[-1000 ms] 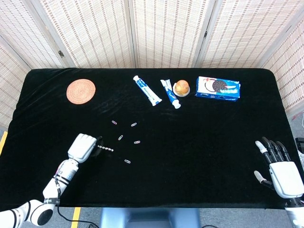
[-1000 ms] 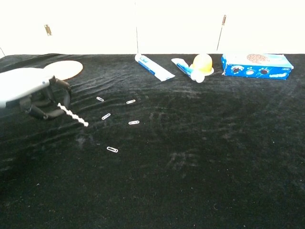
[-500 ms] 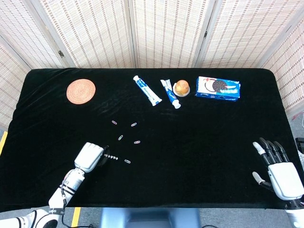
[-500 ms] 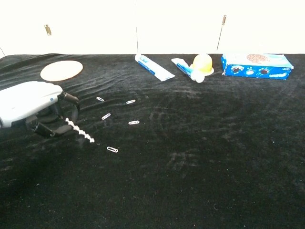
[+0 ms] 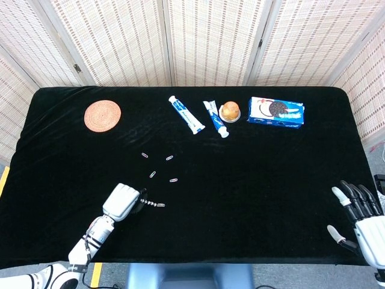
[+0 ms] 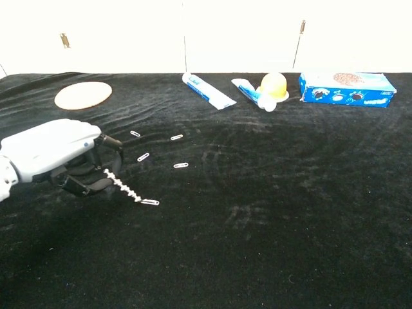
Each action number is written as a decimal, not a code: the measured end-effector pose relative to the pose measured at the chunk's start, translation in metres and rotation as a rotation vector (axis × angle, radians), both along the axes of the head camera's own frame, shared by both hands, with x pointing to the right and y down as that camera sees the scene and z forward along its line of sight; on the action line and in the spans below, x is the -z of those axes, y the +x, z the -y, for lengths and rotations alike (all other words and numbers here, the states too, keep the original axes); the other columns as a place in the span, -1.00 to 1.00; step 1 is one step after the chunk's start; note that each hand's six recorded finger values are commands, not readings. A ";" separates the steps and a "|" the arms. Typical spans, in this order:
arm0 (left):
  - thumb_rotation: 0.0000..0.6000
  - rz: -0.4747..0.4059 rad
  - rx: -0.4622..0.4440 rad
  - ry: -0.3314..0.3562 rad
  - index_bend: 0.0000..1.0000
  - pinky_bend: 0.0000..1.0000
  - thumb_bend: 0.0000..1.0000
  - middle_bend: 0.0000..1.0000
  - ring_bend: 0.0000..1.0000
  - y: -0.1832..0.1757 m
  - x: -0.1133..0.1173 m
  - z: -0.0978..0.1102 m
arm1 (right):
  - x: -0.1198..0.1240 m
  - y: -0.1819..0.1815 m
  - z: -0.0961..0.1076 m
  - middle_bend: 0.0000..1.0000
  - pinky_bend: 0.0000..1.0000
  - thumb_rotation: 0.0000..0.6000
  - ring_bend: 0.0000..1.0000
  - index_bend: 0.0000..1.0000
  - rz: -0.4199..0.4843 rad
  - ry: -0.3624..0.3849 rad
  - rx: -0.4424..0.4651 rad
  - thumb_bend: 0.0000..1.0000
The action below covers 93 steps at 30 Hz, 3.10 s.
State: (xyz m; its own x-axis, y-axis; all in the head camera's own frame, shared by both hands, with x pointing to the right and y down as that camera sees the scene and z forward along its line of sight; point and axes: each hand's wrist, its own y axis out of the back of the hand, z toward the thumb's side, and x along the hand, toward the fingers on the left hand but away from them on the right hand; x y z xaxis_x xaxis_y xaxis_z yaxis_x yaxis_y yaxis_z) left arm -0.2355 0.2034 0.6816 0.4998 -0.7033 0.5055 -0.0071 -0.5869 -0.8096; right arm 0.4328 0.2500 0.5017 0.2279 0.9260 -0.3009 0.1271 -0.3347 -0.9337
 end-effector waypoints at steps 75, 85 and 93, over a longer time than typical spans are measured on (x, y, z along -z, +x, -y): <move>1.00 0.002 0.068 0.029 0.72 0.93 0.11 1.00 1.00 -0.011 -0.039 0.079 | 0.003 0.024 0.009 -1.00 -1.00 1.00 -1.00 -1.00 -0.007 0.012 -0.120 -0.44; 1.00 -0.062 0.061 0.027 0.72 0.93 0.11 1.00 1.00 0.006 -0.028 0.070 | 0.006 0.023 0.008 -1.00 -1.00 1.00 -1.00 -1.00 0.009 0.017 -0.109 -0.44; 1.00 -0.114 0.048 0.046 0.72 0.94 0.11 1.00 1.00 0.036 -0.021 0.072 | 0.019 0.030 0.000 -1.00 -1.00 1.00 -1.00 -1.00 0.036 0.055 -0.117 -0.44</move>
